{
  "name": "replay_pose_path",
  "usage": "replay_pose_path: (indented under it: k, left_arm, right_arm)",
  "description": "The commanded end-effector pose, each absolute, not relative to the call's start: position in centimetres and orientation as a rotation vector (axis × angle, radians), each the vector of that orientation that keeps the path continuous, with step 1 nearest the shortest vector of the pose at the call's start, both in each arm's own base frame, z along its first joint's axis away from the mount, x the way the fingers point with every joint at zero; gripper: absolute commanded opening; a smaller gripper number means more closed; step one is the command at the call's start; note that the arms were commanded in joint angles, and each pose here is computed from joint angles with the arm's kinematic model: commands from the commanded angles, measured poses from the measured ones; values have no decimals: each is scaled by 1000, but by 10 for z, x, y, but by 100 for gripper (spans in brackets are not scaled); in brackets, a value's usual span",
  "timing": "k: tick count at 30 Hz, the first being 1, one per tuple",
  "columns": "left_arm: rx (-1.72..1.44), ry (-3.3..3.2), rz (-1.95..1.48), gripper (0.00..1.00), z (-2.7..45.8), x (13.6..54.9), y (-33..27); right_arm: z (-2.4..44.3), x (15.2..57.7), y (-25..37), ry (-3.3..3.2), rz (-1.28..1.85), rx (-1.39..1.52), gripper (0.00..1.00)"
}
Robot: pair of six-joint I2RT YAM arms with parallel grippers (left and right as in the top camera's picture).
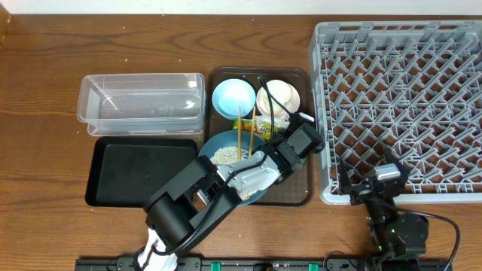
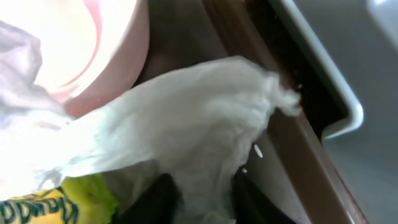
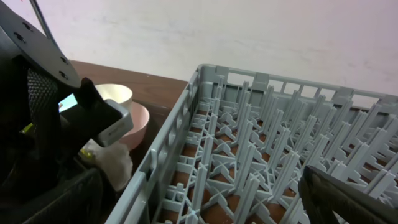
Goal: Sort waste into correct bins and load items into the dishwasher rack
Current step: 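Lower the left gripper and grasp the white tissue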
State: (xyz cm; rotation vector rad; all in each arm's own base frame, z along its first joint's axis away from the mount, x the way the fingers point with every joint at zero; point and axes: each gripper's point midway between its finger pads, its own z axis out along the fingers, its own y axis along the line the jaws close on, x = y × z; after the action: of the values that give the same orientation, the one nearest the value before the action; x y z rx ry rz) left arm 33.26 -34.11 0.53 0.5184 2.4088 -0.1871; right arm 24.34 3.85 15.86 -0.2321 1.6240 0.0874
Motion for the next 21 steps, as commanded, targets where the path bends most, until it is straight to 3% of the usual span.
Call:
replay_pose_path:
  k: [1,5,15,21]
  left_arm:
    - [522,2417,-148,23,2,335,-333]
    - [511,2391,-174,7,23,335,-335]
    - [434,2229,-321,6,136,334,-333]
    - [433,2227,-323,6,160,323,-320]
  right_arm:
    - [157,243,40,1628,101,-228,99]
    - [157,243,40,1628,101,-228,99]
    - [157,243,40,1628,101,-228,99]
    - [157,243,40,1628,101,-228,99]
